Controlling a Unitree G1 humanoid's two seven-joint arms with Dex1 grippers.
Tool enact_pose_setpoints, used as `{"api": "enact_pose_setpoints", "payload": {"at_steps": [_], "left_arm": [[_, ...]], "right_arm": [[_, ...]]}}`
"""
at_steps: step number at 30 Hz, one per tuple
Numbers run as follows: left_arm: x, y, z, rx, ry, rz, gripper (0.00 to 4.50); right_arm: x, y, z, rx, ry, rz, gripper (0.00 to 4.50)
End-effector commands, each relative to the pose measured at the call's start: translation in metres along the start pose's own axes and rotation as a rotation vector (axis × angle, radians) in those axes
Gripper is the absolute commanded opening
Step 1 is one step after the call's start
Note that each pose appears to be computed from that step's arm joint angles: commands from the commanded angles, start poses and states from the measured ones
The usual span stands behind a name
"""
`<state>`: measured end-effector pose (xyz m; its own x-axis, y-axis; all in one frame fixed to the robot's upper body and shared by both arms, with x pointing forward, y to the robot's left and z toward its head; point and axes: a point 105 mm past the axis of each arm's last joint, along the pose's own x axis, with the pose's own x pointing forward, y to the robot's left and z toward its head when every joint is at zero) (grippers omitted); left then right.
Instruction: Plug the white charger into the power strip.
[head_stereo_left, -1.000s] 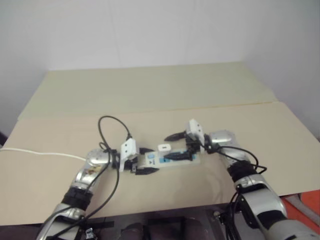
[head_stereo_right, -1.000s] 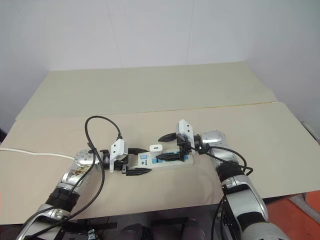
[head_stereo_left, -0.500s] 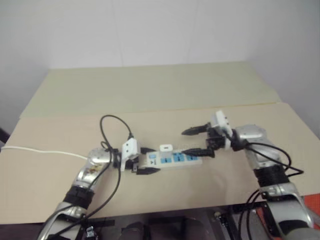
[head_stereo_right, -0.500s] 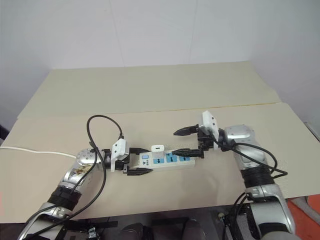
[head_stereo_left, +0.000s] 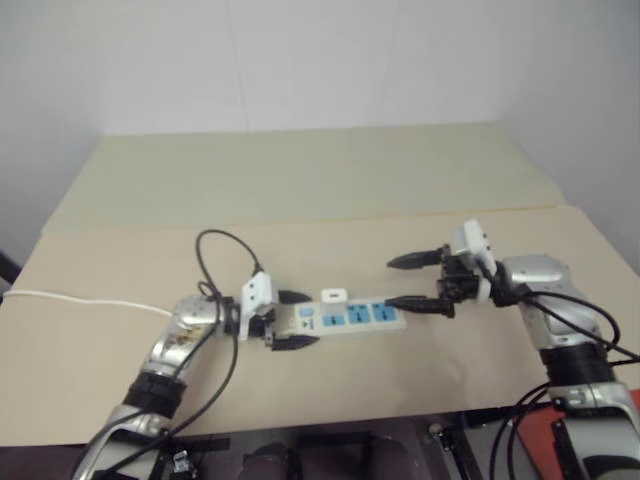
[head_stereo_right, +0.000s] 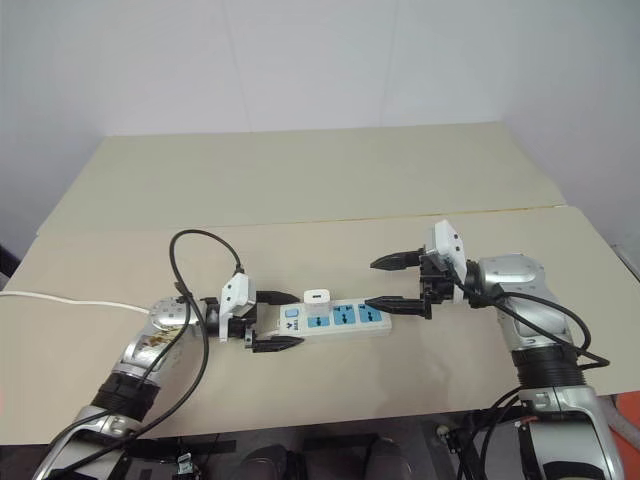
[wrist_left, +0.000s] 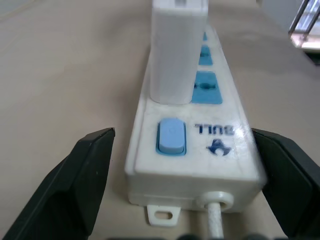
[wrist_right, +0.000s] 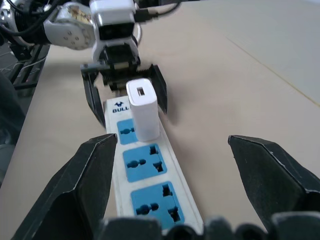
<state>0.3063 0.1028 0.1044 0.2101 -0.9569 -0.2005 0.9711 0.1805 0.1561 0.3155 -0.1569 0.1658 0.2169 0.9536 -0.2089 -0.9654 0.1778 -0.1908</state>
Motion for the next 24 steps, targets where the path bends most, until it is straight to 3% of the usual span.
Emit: {"api": "enact_pose_setpoints", "payload": {"at_steps": [1, 6, 11, 18, 24], "left_arm": [[-0.023, 0.001, 0.026, 0.046, -0.044, 0.01, 4.47], [-0.047, -0.002, 0.041, 0.073, -0.019, 0.008, 4.47], [-0.07, 0.004, 0.048, 0.115, 0.042, 0.051, 4.47], [-0.064, -0.009, 0.046, 0.109, 0.073, -0.01, 4.47], [-0.06, -0.01, 0.043, 0.108, 0.076, -0.039, 4.47]], "right_arm": [[-0.017, -0.005, 0.012, -0.045, -0.021, -0.064, 4.25], [-0.037, -0.007, 0.005, -0.029, -0.004, -0.152, 4.25], [-0.077, -0.012, -0.009, -0.004, 0.03, -0.347, 4.25], [-0.12, 0.001, -0.039, 0.053, 0.17, -0.447, 4.25], [-0.125, 0.005, -0.032, 0.034, 0.195, -0.455, 4.25]]}}
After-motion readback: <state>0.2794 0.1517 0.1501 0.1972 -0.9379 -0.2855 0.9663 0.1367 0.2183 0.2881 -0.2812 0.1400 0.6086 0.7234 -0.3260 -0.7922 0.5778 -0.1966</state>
